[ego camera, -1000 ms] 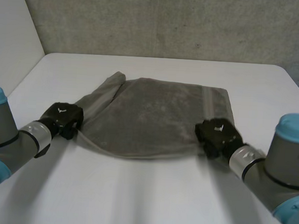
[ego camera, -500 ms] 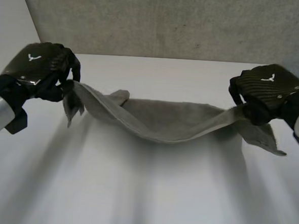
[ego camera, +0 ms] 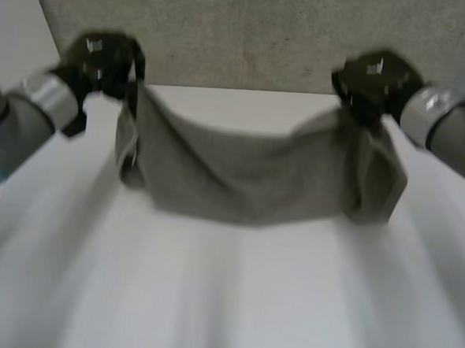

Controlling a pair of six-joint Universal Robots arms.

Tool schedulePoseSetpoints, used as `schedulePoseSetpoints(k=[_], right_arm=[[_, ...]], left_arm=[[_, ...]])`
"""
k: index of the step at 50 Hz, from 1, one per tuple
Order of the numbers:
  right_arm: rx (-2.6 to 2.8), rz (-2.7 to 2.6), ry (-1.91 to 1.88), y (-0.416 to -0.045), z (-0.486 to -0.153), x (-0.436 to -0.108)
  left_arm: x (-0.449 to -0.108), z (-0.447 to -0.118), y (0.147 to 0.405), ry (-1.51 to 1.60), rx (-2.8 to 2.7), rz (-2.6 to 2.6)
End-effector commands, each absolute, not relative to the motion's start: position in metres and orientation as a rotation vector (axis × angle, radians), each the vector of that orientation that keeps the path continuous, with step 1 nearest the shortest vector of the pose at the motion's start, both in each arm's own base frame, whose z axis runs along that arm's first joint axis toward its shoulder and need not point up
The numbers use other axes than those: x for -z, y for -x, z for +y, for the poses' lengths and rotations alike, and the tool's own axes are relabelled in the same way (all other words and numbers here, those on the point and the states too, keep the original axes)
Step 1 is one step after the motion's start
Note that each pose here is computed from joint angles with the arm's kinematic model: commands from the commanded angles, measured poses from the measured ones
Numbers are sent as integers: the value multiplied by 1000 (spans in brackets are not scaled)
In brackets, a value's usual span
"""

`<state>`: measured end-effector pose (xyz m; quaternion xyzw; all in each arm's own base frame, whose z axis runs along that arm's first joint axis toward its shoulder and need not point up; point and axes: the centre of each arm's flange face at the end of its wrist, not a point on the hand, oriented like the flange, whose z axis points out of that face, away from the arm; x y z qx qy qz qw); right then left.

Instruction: Fold the towel.

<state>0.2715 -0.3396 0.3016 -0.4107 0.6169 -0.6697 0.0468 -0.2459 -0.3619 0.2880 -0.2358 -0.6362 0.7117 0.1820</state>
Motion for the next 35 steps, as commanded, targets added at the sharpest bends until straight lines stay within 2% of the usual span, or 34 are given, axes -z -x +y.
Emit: schedulePoseSetpoints(k=[1, 2, 4, 5, 7, 11, 12, 13, 15, 16, 17, 18, 19, 20, 21, 23, 24, 26, 29, 31, 32, 34, 35], right_arm=[[2538, 1442, 967, -282, -355, -407], [2538, 1441, 966, -282, -355, -407], [2572, 1301, 872, -281, -346, -441], [2572, 1300, 872, -281, -346, -441], [2559, 1251, 857, -279, -342, -451], [2499, 1260, 910, -284, -338, -443], [2435, 1298, 954, -286, -337, -429], [2434, 1299, 955, -286, -337, -428], [2306, 1382, 1037, -286, -331, -399], [2305, 1382, 1037, -286, -331, -399], [2239, 1416, 1084, -285, -327, -382], [2174, 1455, 1135, -285, -322, -361], [2173, 1455, 1136, -285, -322, -361], [2116, 1500, 1188, -284, -319, -339], [2116, 1500, 1189, -284, -319, -339], [2019, 1582, 1298, -279, -309, -298], [2018, 1583, 1298, -279, -309, -297], [1930, 1660, 1393, -275, -298, -262], [1887, 1686, 1437, -274, -291, -247], [1806, 1734, 1493, -271, -282, -221], [1806, 1734, 1494, -271, -281, -221], [1739, 1774, 1507, -269, -274, -201], [1739, 1774, 1507, -269, -274, -200]], left_arm=[[-423, -380, 248, 495, -2431, -1378], [-423, -380, 247, 494, -2432, -1377], [-472, -368, 244, 446, -2515, -1178], [-473, -367, 244, 446, -2515, -1177], [-497, -359, 242, 430, -2546, -1070], [-489, -361, 243, 433, -2518, -1110], [-470, -366, 245, 437, -2465, -1204], [-470, -366, 245, 437, -2465, -1205], [-405, -372, 245, 474, -2286, -1477], [-405, -372, 245, 474, -2285, -1478], [-381, -368, 243, 504, -2216, -1557], [-380, -368, 243, 505, -2215, -1558], [-358, -363, 242, 542, -2153, -1600], [-333, -361, 238, 571, -2102, -1637], [-333, -361, 238, 571, -2101, -1637], [-285, -358, 224, 602, -2030, -1720], [-285, -358, 224, 602, -2029, -1721], [-246, -350, 212, 623, -1979, -1796], [-229, -343, 210, 639, -1949, -1831], [-198, -330, 209, 686, -1889, -1910], [-197, -330, 209, 687, -1889, -1910], [-165, -320, 207, 755, -1822, -2001], [-165, -320, 207, 755, -1822, -2001]])
